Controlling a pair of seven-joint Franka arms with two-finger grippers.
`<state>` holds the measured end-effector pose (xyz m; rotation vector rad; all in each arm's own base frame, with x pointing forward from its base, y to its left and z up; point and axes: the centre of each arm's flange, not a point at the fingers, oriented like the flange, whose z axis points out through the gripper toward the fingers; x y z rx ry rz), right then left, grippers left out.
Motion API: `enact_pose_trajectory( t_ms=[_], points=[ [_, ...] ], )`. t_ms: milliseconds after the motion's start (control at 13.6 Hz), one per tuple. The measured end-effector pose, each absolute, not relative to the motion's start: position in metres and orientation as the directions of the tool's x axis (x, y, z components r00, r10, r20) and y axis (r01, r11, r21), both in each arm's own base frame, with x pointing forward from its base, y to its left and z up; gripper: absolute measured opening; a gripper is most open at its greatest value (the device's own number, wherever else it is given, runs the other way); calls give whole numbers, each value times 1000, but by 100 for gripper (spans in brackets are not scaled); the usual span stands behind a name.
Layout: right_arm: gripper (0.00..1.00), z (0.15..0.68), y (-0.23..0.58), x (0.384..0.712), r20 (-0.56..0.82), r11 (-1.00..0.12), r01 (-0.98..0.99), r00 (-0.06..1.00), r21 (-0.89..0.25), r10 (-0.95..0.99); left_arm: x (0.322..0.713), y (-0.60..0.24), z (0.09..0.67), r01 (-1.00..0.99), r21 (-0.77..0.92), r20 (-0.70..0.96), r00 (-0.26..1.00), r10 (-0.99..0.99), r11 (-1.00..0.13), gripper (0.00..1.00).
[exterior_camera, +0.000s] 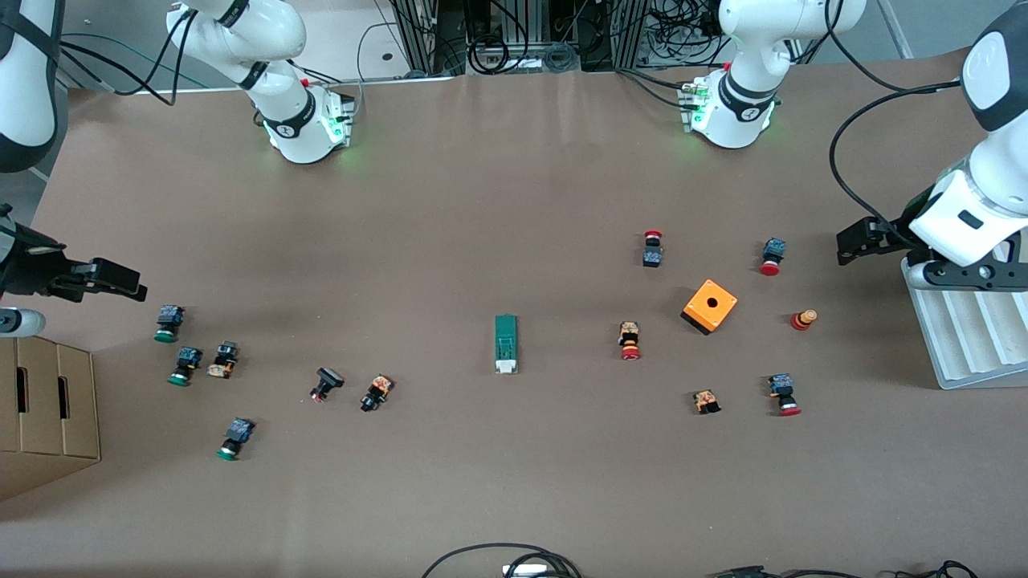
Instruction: Close load switch with both arms
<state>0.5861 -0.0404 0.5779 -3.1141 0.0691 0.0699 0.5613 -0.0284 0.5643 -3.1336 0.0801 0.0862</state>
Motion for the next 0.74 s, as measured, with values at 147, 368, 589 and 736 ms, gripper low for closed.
enact_pose_trajectory(
  t_ms=[147,368,589,736],
  points=[
    [100,578,-38,586,-45,-999,-41,998,-25,-40,561,-28,564,-51,-4,-55,997,-51,-999,100],
    [100,577,-38,586,-46,-999,-41,998,-25,-40,561,-28,564,-51,-5,-55,997,-51,-999,100],
    [100,577,-38,587,-47,-999,-40,998,-25,-39,562,-28,565,-51,-5,-54,997,-51,-999,100],
    [100,577,-38,587,-47,-999,-40,998,-25,-39,562,-29,566,-52,-5,-50,997,-51,-999,100]
  ],
)
